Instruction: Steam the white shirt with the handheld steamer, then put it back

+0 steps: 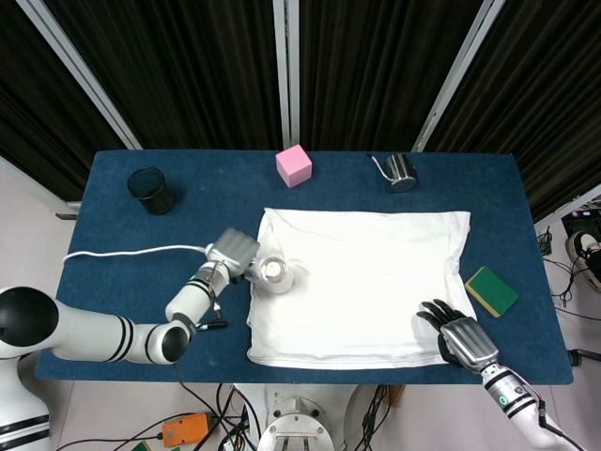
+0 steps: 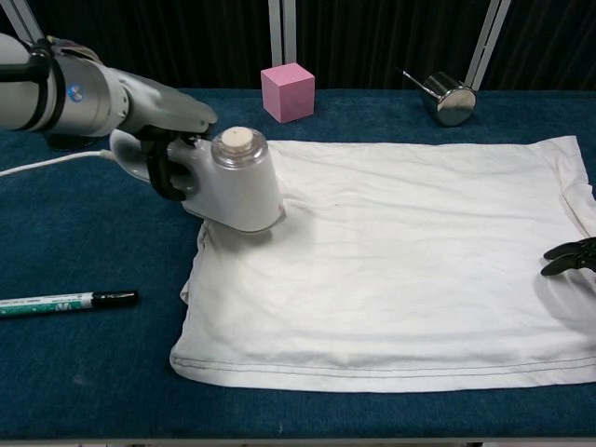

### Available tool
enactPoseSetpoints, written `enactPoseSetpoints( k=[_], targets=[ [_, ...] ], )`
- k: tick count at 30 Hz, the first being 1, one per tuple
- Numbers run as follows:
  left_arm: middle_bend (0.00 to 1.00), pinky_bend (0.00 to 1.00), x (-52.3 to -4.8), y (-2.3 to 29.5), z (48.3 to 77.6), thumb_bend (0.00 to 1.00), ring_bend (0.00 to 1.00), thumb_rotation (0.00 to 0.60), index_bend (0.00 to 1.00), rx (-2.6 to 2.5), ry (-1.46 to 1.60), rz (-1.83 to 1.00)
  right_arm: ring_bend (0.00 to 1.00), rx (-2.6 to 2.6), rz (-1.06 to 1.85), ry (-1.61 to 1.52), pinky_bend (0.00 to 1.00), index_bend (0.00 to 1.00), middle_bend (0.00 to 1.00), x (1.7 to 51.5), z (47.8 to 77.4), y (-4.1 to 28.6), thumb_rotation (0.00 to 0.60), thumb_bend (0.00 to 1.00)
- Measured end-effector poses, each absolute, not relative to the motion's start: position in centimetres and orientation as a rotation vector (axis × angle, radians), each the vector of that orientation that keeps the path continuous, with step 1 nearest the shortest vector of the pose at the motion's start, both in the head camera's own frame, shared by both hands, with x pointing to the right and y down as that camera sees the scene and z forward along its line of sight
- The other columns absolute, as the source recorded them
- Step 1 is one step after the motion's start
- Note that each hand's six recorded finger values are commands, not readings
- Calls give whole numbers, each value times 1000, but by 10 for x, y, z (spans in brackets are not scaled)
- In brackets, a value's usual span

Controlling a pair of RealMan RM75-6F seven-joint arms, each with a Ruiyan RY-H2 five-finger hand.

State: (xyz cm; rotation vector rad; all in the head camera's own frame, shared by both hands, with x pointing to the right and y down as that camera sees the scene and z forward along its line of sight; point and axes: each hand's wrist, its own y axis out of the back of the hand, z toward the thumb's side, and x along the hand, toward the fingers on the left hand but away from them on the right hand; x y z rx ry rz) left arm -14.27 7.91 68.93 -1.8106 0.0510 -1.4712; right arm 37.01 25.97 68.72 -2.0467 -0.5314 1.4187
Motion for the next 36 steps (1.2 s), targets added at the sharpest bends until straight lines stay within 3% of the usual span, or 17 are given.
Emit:
enactPoseSetpoints(
  k=[13,23,36],
  targets=[
    [889,678,-61,121,698,552,755,597,823,-1806,-122,-1305,118,-2045,1441,-536,284,218,154,375,688,261,600,1000],
    [889,677,-65,93,715,546,755,596,823,-1796,-26,-1418,118,-2043,1441,-545,284,218,153,374,687,261,600,1000],
    [889,677,-126,49,737,542,755,594,823,-1784,147,-1676,119,-2038,1435,-543,284,218,153,372,686,259,600,999]
  ],
)
